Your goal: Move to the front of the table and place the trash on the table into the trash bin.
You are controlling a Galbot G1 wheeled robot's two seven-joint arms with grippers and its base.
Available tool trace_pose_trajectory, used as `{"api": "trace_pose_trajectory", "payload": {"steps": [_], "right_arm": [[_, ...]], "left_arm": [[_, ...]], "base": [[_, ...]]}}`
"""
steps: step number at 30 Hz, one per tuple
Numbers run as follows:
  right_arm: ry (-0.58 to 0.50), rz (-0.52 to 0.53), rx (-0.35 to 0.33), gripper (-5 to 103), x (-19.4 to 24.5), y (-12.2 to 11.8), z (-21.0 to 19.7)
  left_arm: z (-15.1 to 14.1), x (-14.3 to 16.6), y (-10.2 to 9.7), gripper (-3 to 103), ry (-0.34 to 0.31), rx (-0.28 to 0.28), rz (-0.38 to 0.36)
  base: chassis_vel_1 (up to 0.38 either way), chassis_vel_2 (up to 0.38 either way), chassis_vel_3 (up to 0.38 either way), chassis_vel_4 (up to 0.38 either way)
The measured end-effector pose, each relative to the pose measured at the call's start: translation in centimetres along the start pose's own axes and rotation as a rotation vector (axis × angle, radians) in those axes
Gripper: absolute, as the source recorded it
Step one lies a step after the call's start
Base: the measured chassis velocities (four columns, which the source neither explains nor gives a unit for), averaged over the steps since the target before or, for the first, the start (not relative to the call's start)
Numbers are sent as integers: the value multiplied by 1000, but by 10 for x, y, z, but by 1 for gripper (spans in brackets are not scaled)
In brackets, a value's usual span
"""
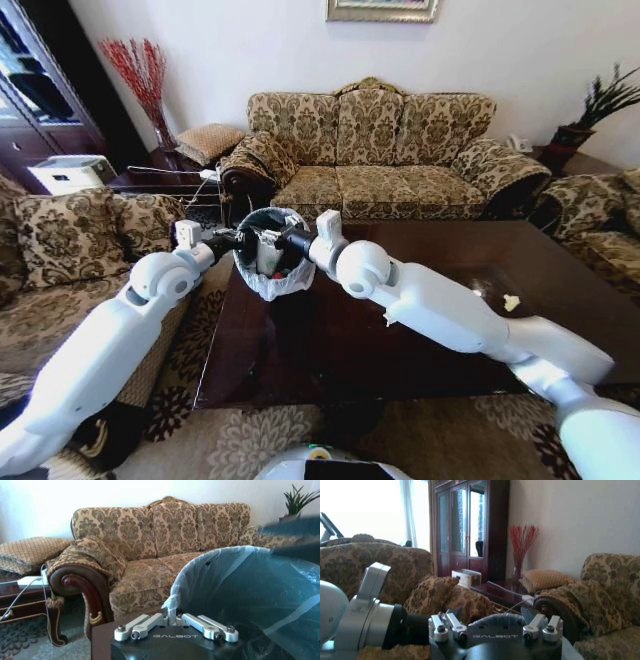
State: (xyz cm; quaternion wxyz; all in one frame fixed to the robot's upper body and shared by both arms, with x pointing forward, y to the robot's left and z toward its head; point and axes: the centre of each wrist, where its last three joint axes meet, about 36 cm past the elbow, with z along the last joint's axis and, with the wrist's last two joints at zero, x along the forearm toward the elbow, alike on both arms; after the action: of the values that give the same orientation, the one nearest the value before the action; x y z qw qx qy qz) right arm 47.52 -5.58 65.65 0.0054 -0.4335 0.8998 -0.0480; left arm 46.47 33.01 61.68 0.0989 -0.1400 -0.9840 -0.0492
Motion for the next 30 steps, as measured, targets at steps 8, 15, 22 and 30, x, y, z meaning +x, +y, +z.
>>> {"api": "trace_pose_trajectory", "payload": {"steps": [8,15,22,30], "right_arm": [[-106,175,22,99,46,-39,-31],[28,409,98,100,122,-73,38],[133,512,8,100,177,-63,102],[210,614,-69,100,205,-67,163]], "left_arm": [[2,0,3,1,2,9,-11],[9,7,12,1,-6,-14,-42],[10,15,14,1,-12,-21,-54],[8,20,12,1,-15,-32,-47]], "base": [[0,0,0,0],[0,0,0,0],[0,0,0,0],[-27,-119,23,104]]}}
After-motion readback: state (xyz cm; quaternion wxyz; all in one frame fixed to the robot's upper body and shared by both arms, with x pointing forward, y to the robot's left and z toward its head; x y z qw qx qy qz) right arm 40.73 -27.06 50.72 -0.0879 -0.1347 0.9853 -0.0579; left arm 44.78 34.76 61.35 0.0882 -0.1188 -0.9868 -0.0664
